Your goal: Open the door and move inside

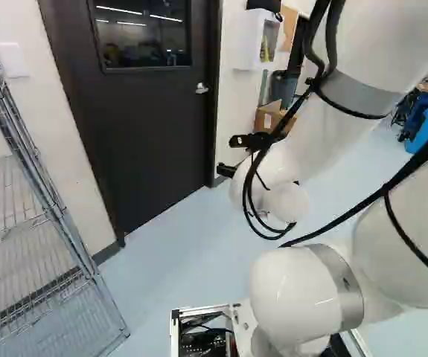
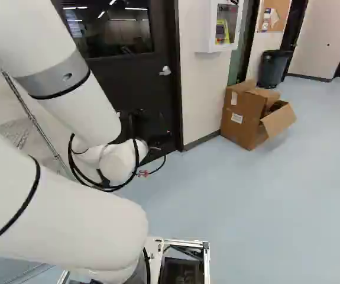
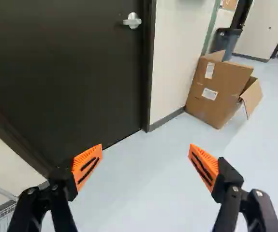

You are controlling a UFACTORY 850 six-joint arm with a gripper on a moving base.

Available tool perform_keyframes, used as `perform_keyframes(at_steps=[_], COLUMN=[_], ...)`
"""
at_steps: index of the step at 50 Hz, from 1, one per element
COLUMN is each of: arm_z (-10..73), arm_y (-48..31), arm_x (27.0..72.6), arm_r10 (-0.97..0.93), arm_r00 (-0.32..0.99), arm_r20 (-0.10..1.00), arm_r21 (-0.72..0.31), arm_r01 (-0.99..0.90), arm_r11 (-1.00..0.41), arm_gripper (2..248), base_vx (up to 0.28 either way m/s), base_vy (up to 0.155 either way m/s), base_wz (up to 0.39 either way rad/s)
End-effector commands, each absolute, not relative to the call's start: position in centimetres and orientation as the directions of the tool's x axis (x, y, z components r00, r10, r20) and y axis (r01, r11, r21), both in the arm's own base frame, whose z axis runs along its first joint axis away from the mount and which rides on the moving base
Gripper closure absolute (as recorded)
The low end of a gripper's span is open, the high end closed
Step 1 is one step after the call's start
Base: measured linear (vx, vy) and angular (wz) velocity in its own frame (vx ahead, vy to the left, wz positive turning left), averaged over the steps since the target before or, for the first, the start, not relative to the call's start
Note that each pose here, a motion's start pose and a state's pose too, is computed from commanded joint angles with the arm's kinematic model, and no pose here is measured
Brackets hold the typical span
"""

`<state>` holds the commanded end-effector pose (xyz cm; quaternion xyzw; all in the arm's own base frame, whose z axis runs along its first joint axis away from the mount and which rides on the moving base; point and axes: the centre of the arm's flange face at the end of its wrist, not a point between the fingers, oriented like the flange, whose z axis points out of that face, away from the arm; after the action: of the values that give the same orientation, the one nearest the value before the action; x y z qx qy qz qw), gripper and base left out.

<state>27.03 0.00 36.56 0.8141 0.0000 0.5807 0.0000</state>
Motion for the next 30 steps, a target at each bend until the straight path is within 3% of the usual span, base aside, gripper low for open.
perform_keyframes(at_steps=[10,30], arm_z=[36.56,36.56], arm_y=[0.0,0.0], arm_x=[27.03,27.03], arm_r10=[0.0,0.0], arm_r00=[0.326,0.326], arm_r20=[0.946,0.946], arm_r21=[0.0,0.0], arm_r01=[0.0,0.0], arm_r11=[-1.0,-1.0], arm_gripper=[3,3], base_vx=[0.065,0.141], base_vy=[0.0,0.001], base_wz=[-0.002,0.0])
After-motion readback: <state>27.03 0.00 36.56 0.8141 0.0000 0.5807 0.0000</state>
